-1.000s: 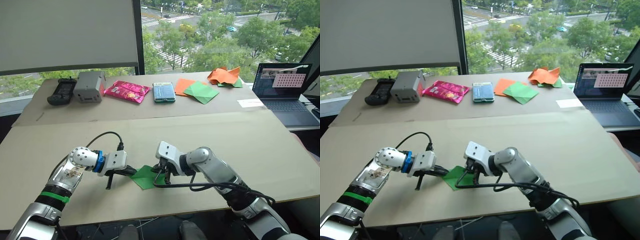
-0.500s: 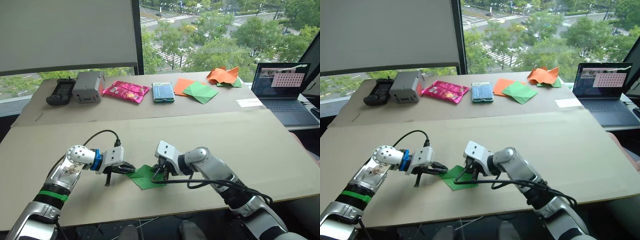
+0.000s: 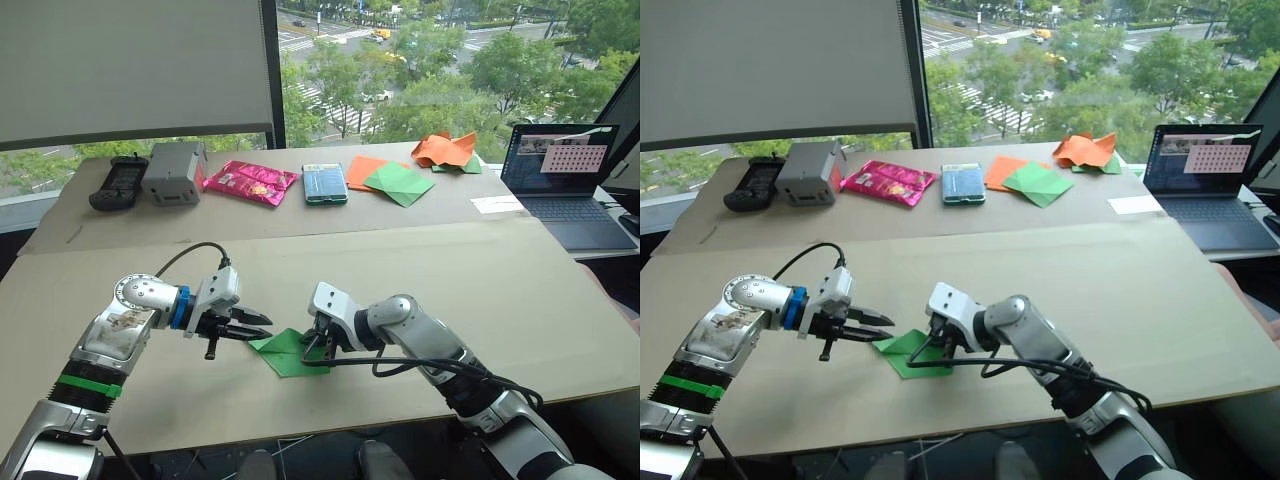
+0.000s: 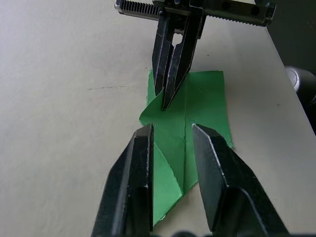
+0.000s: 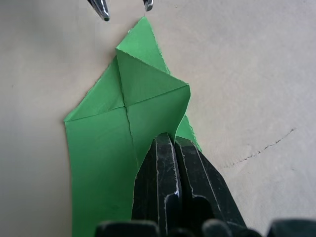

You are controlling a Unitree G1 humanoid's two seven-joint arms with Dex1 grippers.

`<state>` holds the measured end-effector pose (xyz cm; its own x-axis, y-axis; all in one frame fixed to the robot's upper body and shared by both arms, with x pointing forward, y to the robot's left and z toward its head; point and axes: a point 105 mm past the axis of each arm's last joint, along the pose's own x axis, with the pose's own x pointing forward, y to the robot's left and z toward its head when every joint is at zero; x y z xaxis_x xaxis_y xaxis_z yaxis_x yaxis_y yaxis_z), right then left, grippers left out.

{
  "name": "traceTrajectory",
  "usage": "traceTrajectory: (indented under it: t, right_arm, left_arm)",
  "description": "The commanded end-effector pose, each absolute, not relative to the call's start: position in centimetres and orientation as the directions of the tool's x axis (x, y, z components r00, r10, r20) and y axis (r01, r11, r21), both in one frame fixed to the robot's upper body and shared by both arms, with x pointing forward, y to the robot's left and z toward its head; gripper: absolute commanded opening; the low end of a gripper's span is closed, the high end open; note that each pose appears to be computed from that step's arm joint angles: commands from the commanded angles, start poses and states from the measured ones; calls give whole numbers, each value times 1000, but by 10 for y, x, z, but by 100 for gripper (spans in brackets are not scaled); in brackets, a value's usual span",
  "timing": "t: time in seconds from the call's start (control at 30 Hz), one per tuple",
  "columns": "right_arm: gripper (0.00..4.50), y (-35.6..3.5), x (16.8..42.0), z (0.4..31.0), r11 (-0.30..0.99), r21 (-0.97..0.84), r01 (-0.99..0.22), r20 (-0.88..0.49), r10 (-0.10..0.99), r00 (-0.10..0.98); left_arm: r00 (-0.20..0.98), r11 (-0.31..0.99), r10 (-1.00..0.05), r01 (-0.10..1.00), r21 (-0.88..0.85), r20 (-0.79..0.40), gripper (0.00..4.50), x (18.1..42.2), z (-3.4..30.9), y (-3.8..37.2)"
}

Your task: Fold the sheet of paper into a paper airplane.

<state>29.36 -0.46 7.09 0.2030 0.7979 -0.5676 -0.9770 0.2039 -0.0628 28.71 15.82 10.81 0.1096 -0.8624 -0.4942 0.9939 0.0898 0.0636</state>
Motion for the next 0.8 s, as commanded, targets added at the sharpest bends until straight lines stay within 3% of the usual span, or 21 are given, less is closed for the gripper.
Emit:
traceTrajectory:
  t: [0.03,0.57,0.8]
  right_arm:
    - [0,-2,292,69,195,-61,-979,-577,794,194]
    - [0,3,290,76,187,-67,-980,-555,809,192]
    - [228,11,298,105,220,-140,-965,-448,855,260]
  left_arm:
    - [119,74,-855,991,109,-504,3,289,105,155]
    - [128,54,-810,988,143,-572,3,294,72,155]
    - [125,57,-813,989,136,-569,0,292,68,154]
